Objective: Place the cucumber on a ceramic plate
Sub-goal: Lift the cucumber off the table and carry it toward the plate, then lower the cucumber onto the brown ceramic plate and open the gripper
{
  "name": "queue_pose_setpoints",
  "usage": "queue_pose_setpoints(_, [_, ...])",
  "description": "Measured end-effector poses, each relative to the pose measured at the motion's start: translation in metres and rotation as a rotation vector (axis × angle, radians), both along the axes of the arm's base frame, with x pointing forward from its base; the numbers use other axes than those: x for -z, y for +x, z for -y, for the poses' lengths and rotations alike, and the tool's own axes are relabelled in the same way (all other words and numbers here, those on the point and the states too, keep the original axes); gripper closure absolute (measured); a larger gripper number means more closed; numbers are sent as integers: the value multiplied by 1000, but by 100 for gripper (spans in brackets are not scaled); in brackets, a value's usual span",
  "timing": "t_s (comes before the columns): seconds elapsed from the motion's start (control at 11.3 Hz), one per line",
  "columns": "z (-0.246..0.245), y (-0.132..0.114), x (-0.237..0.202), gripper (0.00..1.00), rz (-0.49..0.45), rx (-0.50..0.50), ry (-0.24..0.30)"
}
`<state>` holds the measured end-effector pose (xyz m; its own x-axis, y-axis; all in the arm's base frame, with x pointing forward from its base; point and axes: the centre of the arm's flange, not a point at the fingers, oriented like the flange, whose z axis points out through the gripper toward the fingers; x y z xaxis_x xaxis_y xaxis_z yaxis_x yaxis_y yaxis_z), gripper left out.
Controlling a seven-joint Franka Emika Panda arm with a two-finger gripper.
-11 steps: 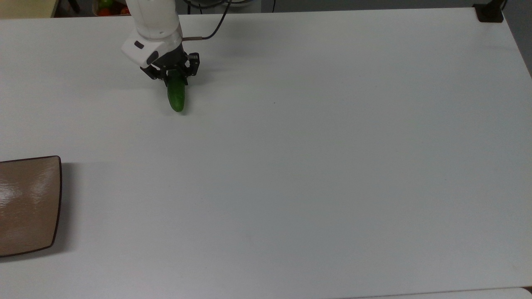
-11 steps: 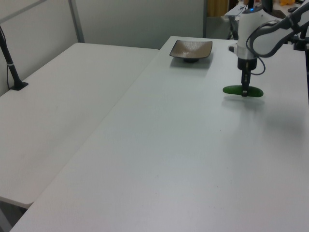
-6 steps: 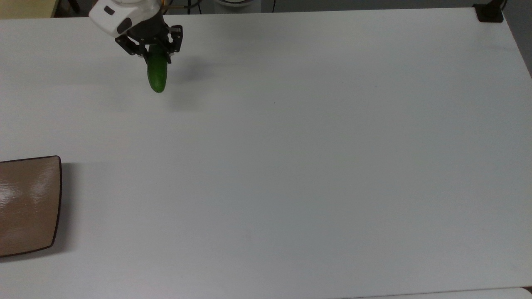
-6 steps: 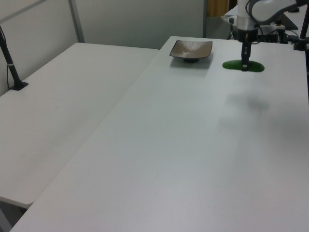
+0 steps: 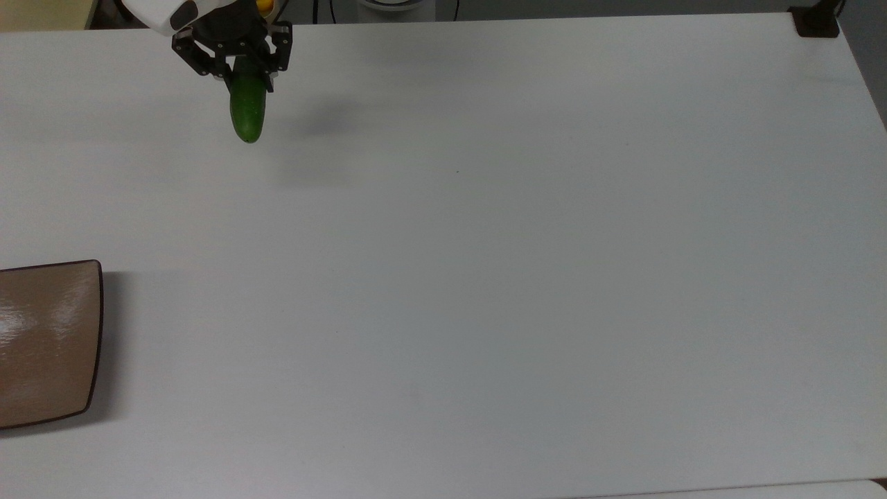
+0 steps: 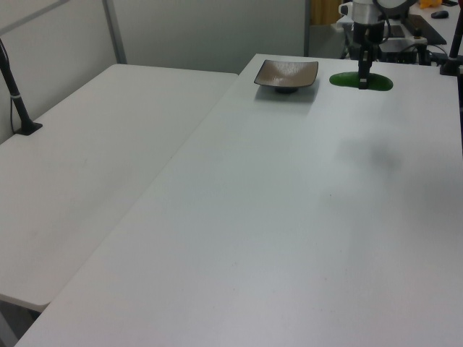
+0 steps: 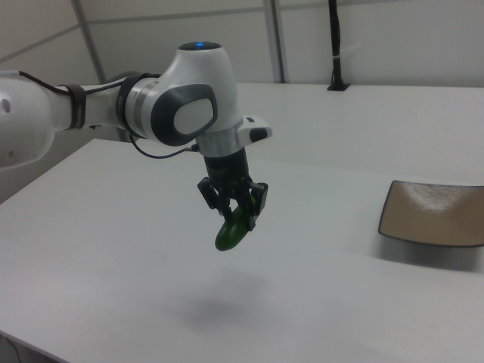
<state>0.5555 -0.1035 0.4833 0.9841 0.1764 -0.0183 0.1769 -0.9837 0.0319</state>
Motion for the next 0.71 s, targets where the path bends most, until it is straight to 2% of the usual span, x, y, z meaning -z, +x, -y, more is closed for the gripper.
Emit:
queue_pose_setpoints(0.18, [13,9,-7,54,20,21,-3])
queue_pose_setpoints(0.35, [38,28,-7,54,56,36,-2])
queue_pose_setpoints(0.71, [98,67,11,54,156,56,-46])
